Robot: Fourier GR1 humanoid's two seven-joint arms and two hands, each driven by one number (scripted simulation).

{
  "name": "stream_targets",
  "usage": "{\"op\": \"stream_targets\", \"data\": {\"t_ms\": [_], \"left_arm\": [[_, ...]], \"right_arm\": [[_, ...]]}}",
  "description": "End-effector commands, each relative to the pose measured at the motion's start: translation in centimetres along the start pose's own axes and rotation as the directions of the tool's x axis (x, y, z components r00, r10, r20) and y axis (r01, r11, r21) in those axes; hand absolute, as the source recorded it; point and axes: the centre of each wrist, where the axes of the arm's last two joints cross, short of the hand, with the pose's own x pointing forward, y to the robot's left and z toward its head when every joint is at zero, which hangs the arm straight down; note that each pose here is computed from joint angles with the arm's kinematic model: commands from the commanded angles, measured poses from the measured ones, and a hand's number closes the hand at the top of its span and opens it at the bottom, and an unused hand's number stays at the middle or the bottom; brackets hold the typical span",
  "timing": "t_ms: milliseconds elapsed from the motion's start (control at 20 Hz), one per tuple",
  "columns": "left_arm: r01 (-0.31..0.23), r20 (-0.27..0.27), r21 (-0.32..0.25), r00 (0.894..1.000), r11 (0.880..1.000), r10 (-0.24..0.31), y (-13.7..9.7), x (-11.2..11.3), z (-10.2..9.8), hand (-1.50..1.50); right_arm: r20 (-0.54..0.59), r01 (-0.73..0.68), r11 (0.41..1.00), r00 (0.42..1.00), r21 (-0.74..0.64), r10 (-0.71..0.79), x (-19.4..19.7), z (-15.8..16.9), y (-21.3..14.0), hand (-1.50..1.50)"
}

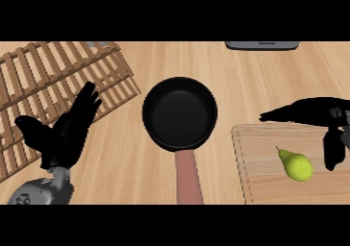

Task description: Pick the pear from the cutting board and place it in the pot

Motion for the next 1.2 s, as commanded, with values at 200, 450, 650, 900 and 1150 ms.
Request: {"op": "stream_targets", "data": {"t_ms": [200,450,650,900,1150], "left_arm": [[-0.002,-0.007,0.010,1.000,1.000,0.002,-0.4,-1.4,1.1,0.00],[-0.010,0.009,-0.012,1.000,1.000,0.010,0.4,1.3,-0.3,0.00],[-0.004,0.006,-0.005,1.000,1.000,0.004,-0.3,1.1,-1.3,0.00],[-0.011,-0.015,-0.012,1.000,1.000,0.011,0.5,0.6,-0.2,0.00],[0.005,0.018,-0.025,1.000,1.000,-0.005,-1.6,1.3,-0.7,0.00]], "right_arm": [[-0.013,-0.026,0.996,1.000,0.080,0.027,2.1,-2.8,2.3,-1.50],[-0.005,-0.077,0.988,0.997,0.132,0.078,0.4,-2.7,4.1,-1.50],[-0.063,-0.112,0.982,0.990,0.151,0.123,-0.7,-4.9,3.8,-1.50],[-0.079,-0.126,0.976,0.987,0.175,0.142,0.5,-6.3,5.0,-1.50],[-0.081,-0.145,0.968,0.983,0.205,0.165,-0.6,-6.2,4.4,-1.50]]}}
